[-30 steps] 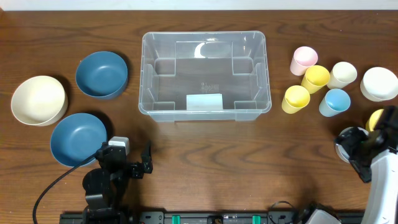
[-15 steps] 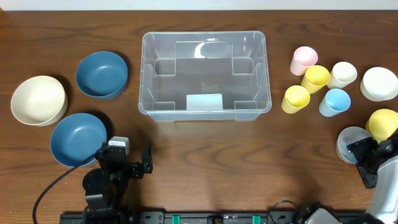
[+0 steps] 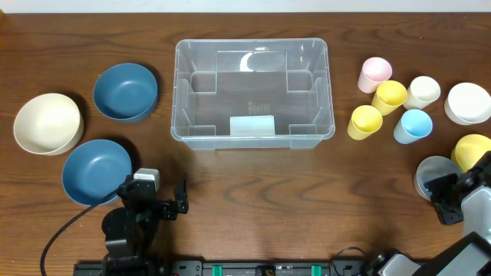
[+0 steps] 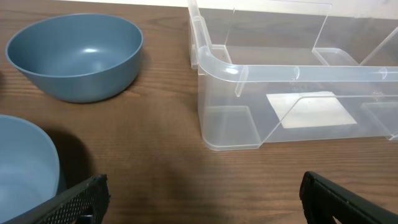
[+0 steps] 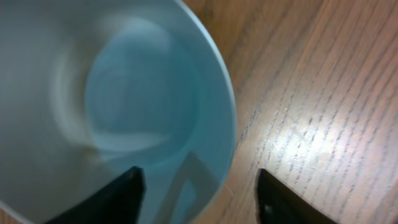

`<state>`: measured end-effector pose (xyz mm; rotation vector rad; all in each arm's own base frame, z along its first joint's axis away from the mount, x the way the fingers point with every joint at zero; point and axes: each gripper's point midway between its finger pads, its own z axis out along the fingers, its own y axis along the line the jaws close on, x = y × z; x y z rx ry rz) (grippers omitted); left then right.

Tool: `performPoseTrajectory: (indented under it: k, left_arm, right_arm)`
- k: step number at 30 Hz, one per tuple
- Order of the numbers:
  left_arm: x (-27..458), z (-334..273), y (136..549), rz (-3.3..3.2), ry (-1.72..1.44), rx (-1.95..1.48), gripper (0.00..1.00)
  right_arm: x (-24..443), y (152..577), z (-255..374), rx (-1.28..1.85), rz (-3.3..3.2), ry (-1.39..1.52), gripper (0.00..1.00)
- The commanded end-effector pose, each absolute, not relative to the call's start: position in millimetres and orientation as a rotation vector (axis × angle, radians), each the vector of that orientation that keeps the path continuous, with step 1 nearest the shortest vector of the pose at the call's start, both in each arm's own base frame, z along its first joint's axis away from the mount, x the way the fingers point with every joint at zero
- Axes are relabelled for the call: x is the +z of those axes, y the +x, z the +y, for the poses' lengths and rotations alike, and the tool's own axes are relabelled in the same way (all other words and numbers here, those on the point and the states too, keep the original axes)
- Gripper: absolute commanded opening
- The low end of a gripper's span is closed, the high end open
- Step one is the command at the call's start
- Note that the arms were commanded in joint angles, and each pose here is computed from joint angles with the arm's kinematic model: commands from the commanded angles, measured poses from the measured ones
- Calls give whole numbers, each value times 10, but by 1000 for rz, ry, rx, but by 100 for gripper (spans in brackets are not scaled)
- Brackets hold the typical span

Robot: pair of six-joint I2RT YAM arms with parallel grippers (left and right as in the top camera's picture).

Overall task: Pack container
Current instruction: 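Grasp the light-blue bowl rim with the right gripper and lift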

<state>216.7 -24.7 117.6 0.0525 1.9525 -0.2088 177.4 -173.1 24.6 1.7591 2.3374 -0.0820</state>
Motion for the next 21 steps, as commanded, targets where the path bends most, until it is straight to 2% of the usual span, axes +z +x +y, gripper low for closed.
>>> performPoseTrajectory:
  k: [1,9,15,21]
  left_arm:
    - [1079,-225,2166,1974,57,-192,98]
    - [1079,-225,2166,1974,57,-192,98]
    - [1079,-225,2166,1974,57,-192,98]
    - [1079,-225,2166,1974,57,-192,98]
  right_arm:
    - [142,1708,-1715,-85,2351,1805,46]
    - [86,1678,-1701,-91,2371,1819,1]
    - [74,1632,-1627,-74,2412,1821,1]
    - [126,1780,-1319,72,2567,1612,1]
